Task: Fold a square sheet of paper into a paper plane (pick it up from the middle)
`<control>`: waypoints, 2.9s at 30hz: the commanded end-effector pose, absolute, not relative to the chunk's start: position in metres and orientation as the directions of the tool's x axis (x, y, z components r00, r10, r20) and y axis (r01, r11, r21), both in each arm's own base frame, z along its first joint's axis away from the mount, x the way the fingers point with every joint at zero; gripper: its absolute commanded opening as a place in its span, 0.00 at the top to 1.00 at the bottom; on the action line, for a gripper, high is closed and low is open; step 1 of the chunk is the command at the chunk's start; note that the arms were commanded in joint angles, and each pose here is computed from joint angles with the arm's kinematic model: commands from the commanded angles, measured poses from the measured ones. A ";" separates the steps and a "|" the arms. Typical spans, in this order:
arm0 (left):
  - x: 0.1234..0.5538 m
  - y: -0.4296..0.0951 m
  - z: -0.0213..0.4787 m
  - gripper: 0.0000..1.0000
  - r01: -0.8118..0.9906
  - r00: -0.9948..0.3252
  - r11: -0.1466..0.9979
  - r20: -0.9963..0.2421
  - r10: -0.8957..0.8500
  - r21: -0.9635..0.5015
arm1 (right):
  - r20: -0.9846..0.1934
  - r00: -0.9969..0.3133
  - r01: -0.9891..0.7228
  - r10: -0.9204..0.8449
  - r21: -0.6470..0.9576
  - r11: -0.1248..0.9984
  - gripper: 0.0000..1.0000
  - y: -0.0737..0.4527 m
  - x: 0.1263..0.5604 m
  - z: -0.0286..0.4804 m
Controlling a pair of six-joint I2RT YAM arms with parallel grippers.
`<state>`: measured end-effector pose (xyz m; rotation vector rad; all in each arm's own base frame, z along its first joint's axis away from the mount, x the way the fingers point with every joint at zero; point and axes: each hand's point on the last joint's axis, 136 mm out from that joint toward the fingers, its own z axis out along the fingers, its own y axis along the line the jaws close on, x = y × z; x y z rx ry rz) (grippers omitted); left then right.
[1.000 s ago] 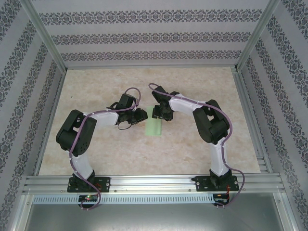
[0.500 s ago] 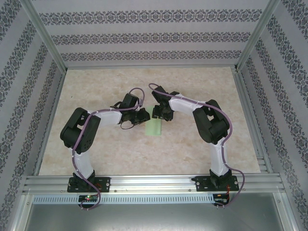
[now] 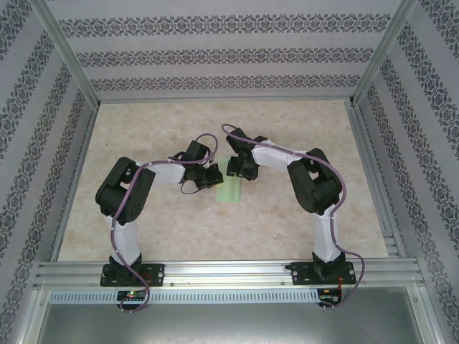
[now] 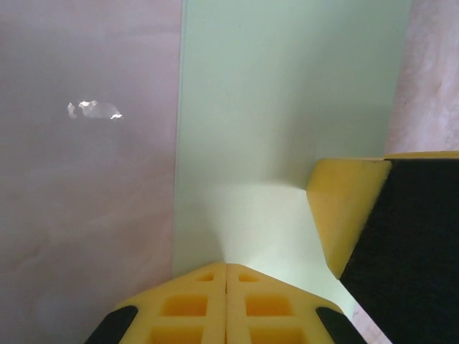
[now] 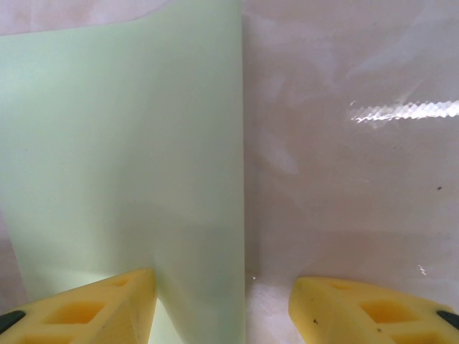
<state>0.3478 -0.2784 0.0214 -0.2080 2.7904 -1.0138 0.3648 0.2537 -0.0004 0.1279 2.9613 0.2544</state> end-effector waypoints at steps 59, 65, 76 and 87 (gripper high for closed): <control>0.296 -0.236 -0.053 1.00 -0.268 -0.962 0.903 0.148 -0.231 -0.337 | -0.076 -0.996 -0.007 0.038 0.527 0.850 1.00 0.286 0.349 0.008; 0.290 -0.229 -0.058 1.00 -0.272 -0.959 0.915 0.157 -0.235 -0.298 | -0.070 -0.997 -0.014 0.027 0.525 0.851 1.00 0.275 0.344 0.001; 0.281 -0.215 -0.068 1.00 -0.270 -0.956 0.935 0.178 -0.232 -0.232 | -0.066 -0.996 0.018 0.056 0.475 0.880 1.00 0.236 0.334 -0.010; 0.282 -0.217 -0.068 1.00 -0.259 -0.959 0.935 0.177 -0.220 -0.241 | -0.188 -0.978 -0.024 0.096 0.553 0.833 1.00 0.232 0.361 0.049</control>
